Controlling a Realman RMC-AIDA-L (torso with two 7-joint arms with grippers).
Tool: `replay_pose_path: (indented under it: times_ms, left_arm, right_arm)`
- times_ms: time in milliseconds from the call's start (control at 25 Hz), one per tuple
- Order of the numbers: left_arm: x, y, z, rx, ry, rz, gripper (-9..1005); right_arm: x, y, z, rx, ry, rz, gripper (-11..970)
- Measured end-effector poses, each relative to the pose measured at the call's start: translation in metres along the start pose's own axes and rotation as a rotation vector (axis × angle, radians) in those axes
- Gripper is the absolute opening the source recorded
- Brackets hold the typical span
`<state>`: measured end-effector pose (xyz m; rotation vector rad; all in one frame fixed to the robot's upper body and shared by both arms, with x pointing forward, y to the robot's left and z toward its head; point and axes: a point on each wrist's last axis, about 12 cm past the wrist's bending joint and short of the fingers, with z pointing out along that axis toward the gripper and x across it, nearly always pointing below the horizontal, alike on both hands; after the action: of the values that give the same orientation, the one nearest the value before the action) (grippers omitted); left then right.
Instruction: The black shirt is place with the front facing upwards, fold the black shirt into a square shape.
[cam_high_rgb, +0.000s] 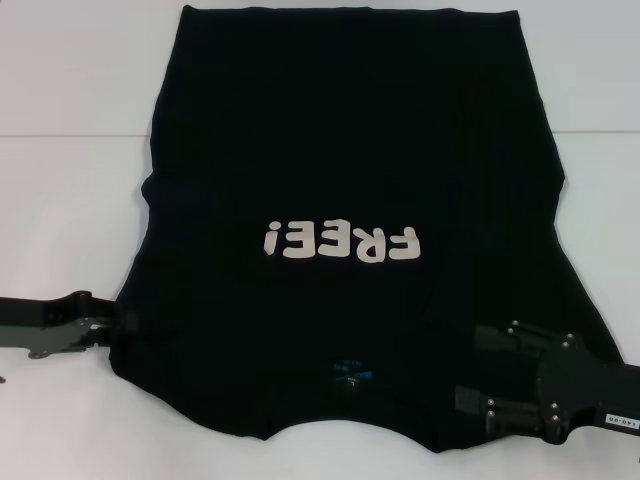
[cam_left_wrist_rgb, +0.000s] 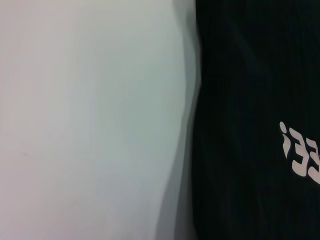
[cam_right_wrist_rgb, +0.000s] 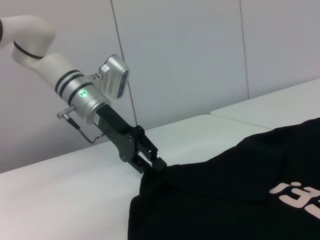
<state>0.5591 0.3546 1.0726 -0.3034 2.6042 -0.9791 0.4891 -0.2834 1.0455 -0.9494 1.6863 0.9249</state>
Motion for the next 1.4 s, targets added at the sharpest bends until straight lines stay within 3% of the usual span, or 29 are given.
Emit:
replay_pose_path:
  times_ms: [120, 560, 680, 720, 920, 1280, 1400]
  left_arm:
    - [0.0, -0.001, 0.001, 0.001, 0.003, 0.002, 416]
    - [-0.001, -0.005, 0.003, 0.003, 0.022, 0.013, 172]
    - [-0.001, -0.005, 0.003, 0.008, 0.02, 0.014, 36]
    - [-0.001, -0.005, 0.002, 0.012, 0.019, 0.014, 36]
    - [0.0, -0.005, 0.002, 0.016, 0.023, 0.019, 36]
    - [-0.001, -0.005, 0.0, 0.019, 0.019, 0.061, 36]
    - [-0.002, -0.005, -0.001, 0.018, 0.018, 0.075, 36]
  right_arm:
    - [-0.001, 0.0, 0.001, -0.002, 0.0, 0.003, 856]
    - [-0.002, -0.001, 0.002, -0.002, -0.005, 0.01, 856]
    - [-0.003, -0.002, 0.0, 0.009, -0.013, 0.04, 857]
    - [-0.005, -0.004, -0.001, 0.015, -0.015, 0.064, 857]
    - [-0.026, -0.027, -0.024, 0.083, 0.025, 0.272, 857]
    - [-0.087, -0.085, -0.088, 0.29, 0.348, 0.861, 853]
    - [-0.099, -0.091, -0.09, 0.335, 0.429, 0.908, 851]
